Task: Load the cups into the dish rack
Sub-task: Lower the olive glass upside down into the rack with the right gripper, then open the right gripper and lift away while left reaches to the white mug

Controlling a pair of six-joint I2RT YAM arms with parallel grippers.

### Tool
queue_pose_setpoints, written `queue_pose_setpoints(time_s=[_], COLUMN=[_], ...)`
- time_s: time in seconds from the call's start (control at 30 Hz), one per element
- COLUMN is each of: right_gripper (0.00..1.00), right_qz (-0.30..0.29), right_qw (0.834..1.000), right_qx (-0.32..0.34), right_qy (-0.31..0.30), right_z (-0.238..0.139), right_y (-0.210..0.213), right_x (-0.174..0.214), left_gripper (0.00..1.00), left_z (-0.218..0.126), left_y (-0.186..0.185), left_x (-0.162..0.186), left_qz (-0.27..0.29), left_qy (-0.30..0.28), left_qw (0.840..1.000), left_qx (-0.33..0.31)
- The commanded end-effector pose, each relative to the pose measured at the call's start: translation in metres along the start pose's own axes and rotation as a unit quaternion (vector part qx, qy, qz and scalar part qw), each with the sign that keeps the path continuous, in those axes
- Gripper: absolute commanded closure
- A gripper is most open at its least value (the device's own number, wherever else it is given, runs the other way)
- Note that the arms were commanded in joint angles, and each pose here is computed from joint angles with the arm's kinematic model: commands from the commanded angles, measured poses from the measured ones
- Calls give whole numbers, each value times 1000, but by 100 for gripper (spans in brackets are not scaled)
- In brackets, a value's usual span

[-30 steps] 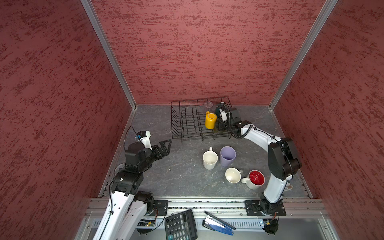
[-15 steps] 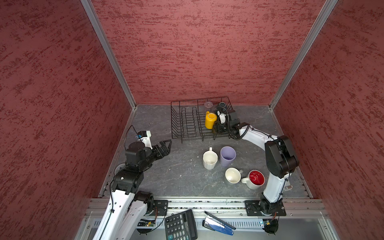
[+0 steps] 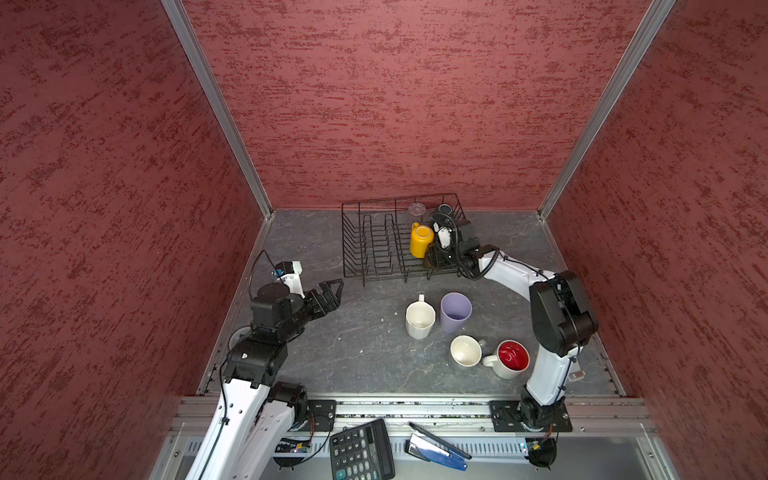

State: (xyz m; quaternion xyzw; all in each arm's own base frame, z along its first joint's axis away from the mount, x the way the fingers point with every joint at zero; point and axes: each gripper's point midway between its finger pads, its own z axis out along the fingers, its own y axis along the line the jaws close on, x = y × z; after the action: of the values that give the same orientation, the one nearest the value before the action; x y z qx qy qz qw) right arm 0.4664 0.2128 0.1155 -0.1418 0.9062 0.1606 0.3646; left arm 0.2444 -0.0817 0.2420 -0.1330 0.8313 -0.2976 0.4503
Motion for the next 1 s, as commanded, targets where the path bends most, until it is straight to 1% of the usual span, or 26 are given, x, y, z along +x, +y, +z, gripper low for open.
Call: queue_pose_setpoints(time_s=[0.0,0.3,0.47,0.73,0.87,0.97], right_gripper=[33,23,22,22,21,20], right_qz=[-4,-4,2,18,29,35], right_qw=[1000,1000,1000,998,997,995], right_qx=[-6,-10,-17,-25,-29,-26], right_qy=[5,3,-10,-48,-71,-89], right_z=[-1,-9,-20,-58,-86,-108], right_y=[2,5,9,19,24,25], right_x=[3,0,-9,-39,-49,-51], left_gripper=[0,0,0,0,0,3], left_z=[0,-1,-2,-3,-3,-2], left_y=[-1,0,0,-2,-1,-2], left_x=[-3,-2,-2,-2,1,5], left_qz=[7,5,2,-2,-5,-10], left_qy=[-9,-8,-9,-9,-3,7], left_qw=[1000,1000,1000,1000,1000,1000], left_qx=[5,5,6,9,9,14])
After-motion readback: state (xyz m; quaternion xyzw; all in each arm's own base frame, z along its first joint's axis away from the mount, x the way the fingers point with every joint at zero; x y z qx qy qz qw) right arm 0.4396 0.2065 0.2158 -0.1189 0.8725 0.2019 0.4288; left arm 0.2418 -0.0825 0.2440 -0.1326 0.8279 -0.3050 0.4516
